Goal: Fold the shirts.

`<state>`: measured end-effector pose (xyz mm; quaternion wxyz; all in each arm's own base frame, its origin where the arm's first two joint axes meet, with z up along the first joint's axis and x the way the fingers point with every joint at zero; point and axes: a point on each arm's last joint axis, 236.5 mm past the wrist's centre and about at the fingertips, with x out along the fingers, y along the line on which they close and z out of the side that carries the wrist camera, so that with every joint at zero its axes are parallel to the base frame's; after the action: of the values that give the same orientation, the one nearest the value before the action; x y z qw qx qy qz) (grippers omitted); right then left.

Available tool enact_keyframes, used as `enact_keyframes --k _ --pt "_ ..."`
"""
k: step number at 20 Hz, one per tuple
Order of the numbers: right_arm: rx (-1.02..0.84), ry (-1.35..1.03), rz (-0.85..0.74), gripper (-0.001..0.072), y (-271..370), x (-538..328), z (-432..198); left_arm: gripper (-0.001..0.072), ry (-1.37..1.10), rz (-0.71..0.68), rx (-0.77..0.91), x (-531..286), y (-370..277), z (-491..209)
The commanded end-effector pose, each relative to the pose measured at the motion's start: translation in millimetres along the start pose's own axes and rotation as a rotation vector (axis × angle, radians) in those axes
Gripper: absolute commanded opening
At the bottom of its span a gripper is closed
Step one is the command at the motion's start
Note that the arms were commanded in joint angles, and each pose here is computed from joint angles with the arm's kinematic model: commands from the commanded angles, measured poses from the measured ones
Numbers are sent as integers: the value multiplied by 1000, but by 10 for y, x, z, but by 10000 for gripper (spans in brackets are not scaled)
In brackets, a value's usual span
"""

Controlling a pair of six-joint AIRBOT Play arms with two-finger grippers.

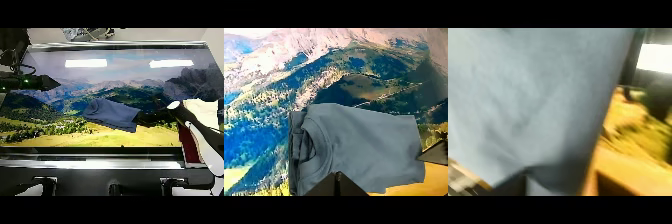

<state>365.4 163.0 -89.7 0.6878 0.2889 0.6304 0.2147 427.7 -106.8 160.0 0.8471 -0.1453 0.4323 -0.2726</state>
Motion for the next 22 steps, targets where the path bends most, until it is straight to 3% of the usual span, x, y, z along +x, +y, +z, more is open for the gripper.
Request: enact_keyframes --k 1,5,10,15,22 --pt "11 -87 2 73 -18 163 99 25 7 -9 -2 -1 -21 -16" --pt "-190 -202 97 40 354 -174 448 25 7 -8 -2 -2 -18 -16" --pt "-331 -406 151 40 832 -1689 956 25 8 -8 -3 4 -11 -17" --pt "-292 -556 -179 41 370 -3279 1007 25 11 -8 -5 20 1 -23" --pt "-184 -791 -315 41 -37 -4579 886 26 11 -8 6 20 1 -23"
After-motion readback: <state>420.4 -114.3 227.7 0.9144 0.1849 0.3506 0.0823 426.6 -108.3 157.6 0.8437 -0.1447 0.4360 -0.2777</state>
